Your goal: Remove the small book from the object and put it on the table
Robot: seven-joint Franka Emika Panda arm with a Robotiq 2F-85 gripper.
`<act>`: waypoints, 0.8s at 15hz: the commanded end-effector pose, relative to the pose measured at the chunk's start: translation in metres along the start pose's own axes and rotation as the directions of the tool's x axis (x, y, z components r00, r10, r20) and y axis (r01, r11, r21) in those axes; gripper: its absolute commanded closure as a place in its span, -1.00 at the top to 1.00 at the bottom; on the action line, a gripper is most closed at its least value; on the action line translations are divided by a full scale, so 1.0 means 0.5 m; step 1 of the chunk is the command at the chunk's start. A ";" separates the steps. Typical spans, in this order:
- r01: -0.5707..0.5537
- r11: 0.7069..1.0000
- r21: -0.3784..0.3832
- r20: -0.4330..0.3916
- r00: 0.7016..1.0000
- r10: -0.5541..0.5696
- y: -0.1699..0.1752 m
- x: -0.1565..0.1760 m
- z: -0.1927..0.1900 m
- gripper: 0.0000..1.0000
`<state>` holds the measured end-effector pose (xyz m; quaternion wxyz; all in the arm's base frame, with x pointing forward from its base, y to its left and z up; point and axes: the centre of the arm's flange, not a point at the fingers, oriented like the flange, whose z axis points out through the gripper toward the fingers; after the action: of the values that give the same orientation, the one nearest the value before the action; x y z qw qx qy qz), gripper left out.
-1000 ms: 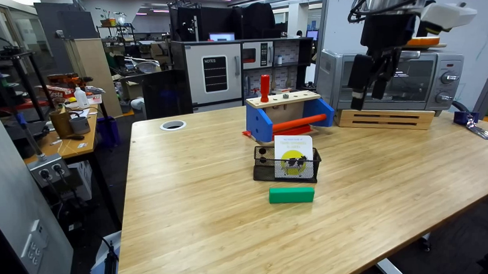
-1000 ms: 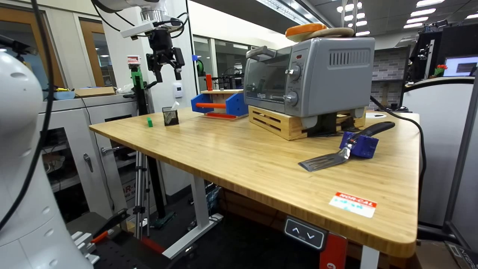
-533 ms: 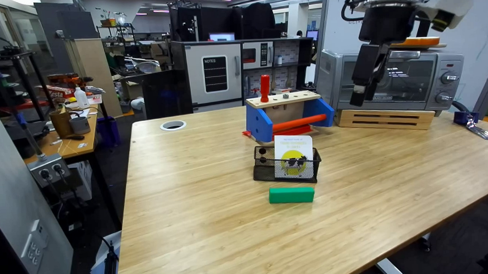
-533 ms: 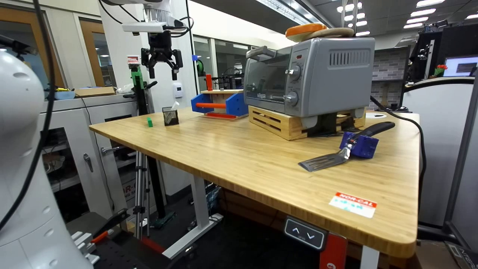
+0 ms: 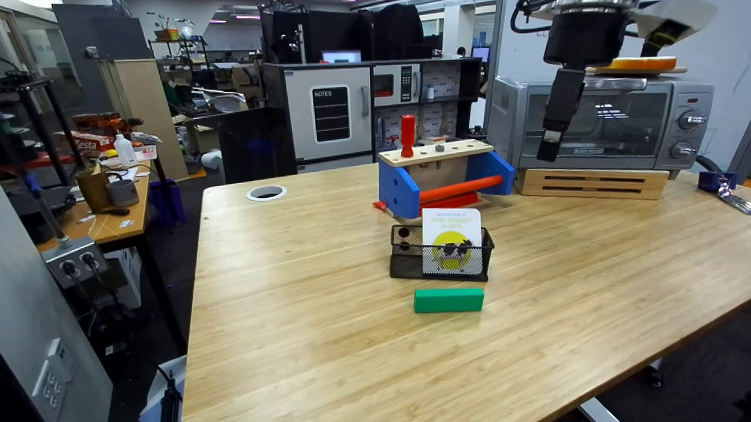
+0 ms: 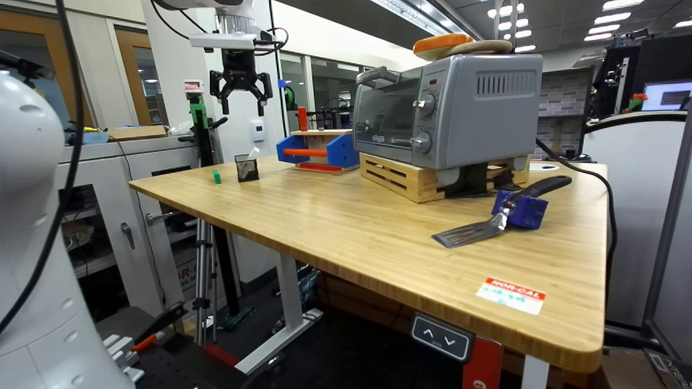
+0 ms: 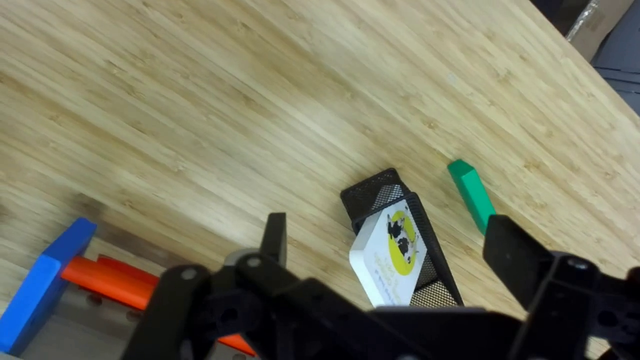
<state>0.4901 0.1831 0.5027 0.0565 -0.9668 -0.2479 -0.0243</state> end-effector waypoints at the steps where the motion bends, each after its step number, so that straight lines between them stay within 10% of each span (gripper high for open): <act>1: 0.051 0.998 -0.045 0.038 0.998 -0.049 0.010 0.056 0.009 1.00; 12: 0.201 0.975 -0.094 0.105 0.976 -0.191 -0.047 0.194 0.074 1.00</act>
<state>0.5547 0.2468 0.4744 -0.0019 -0.9451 -0.3266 -0.0128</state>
